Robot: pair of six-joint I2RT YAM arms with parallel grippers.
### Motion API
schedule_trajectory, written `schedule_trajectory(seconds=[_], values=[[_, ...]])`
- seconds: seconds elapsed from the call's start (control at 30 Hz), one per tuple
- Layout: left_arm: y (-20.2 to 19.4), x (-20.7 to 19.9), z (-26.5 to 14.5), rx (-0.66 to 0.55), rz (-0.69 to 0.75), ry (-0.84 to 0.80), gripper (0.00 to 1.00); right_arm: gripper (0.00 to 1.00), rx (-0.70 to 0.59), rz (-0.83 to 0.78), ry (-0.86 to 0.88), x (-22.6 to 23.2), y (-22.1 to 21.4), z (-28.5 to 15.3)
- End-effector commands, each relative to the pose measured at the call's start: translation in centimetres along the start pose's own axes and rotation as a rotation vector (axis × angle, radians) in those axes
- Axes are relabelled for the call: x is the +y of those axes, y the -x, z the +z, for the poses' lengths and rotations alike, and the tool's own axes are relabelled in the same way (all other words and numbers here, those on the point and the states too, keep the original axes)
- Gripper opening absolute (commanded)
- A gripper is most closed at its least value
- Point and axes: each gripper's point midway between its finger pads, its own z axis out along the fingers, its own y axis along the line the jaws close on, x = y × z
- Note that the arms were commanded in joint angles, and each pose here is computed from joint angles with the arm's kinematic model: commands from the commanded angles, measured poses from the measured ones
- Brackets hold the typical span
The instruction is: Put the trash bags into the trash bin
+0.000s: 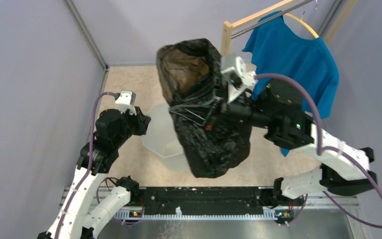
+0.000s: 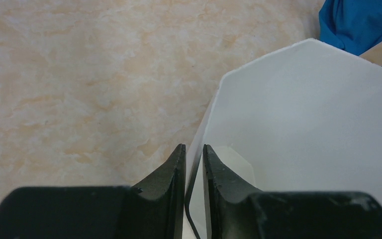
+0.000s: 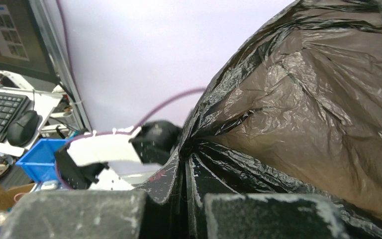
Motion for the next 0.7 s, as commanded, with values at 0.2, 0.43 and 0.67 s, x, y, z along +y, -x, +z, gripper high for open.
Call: schedule_trajectory(seconds=[0.2,0.43,0.67], values=[[-0.6,-0.3,0.1,-0.004,-0.1,0.002,0.1,0.0,-0.129,-0.235,-0.167,-3.9,4.5,2.7],[2.3,-0.1,1.7,-0.142,-0.184,0.021,0.0,0.0,-0.042,-0.132,-0.471,-15.1,-0.8,-1.9],[4.1,-0.1,4.0,-0.143,-0.154,0.042,0.0,0.0,0.046,-0.152,-0.545,-15.9,-3.0,-6.2]])
